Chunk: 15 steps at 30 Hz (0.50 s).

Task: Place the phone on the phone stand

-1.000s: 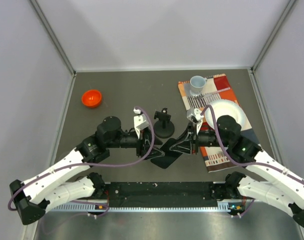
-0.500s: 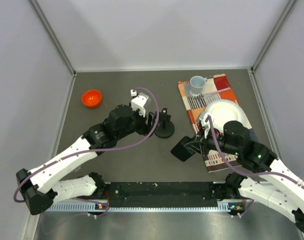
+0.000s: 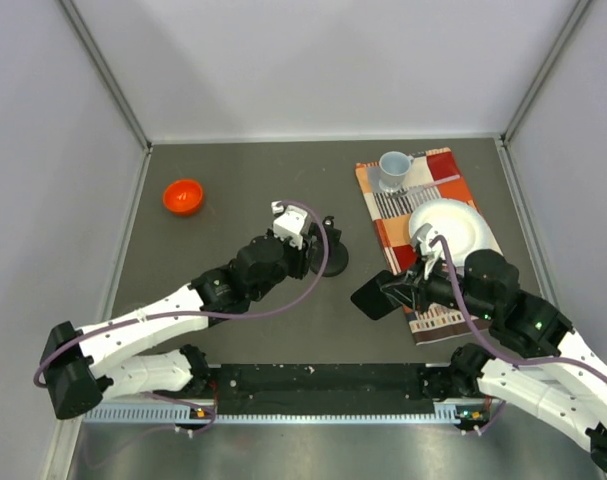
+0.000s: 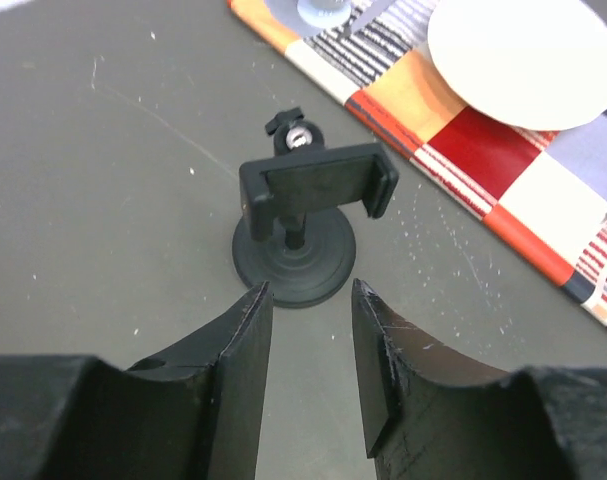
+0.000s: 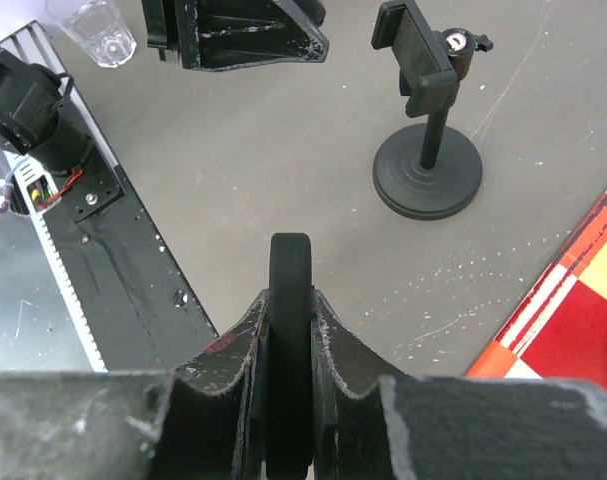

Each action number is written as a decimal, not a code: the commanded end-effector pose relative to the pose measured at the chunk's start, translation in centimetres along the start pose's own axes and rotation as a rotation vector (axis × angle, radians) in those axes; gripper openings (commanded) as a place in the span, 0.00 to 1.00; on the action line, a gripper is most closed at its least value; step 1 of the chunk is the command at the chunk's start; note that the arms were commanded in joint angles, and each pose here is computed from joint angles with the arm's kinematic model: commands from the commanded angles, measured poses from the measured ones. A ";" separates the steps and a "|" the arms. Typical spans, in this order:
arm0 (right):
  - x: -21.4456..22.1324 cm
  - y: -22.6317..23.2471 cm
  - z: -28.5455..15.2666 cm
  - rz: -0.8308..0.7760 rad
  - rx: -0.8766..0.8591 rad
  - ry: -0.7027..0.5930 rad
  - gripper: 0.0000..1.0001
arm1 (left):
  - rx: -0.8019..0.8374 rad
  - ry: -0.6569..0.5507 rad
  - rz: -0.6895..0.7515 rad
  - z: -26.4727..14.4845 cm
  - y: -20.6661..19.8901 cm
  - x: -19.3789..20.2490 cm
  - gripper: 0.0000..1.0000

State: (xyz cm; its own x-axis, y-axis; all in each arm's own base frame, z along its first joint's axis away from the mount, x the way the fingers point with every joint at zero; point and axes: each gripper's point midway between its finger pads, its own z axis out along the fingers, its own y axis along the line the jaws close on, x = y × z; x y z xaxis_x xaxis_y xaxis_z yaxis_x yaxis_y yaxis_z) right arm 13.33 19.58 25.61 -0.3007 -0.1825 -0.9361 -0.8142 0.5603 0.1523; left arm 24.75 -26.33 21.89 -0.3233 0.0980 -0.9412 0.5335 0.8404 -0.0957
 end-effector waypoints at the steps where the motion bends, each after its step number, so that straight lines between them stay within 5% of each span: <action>1: -4.6 1.3 -1.5 -0.002 -0.039 -0.154 0.00 | -0.088 -0.174 0.003 0.7 0.6 -3.7 0.41; 7: -4.7 1.6 -1.5 -0.006 -0.059 -0.156 0.00 | -0.112 -0.020 0.047 3.2 -0.2 -2.0 0.26; 15: -4.3 1.7 -1.9 0.010 -0.062 -0.165 0.00 | -0.113 -0.019 0.042 4.0 -0.1 -1.6 0.31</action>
State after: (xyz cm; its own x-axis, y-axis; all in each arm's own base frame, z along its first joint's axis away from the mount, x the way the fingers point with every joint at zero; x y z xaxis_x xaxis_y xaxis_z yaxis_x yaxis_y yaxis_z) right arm 12.60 19.57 26.23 -0.3090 -0.1497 -0.9392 -0.8198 0.5424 0.1833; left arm 27.34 -28.43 19.91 -0.3208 0.1845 -0.9290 0.4795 0.8775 0.0087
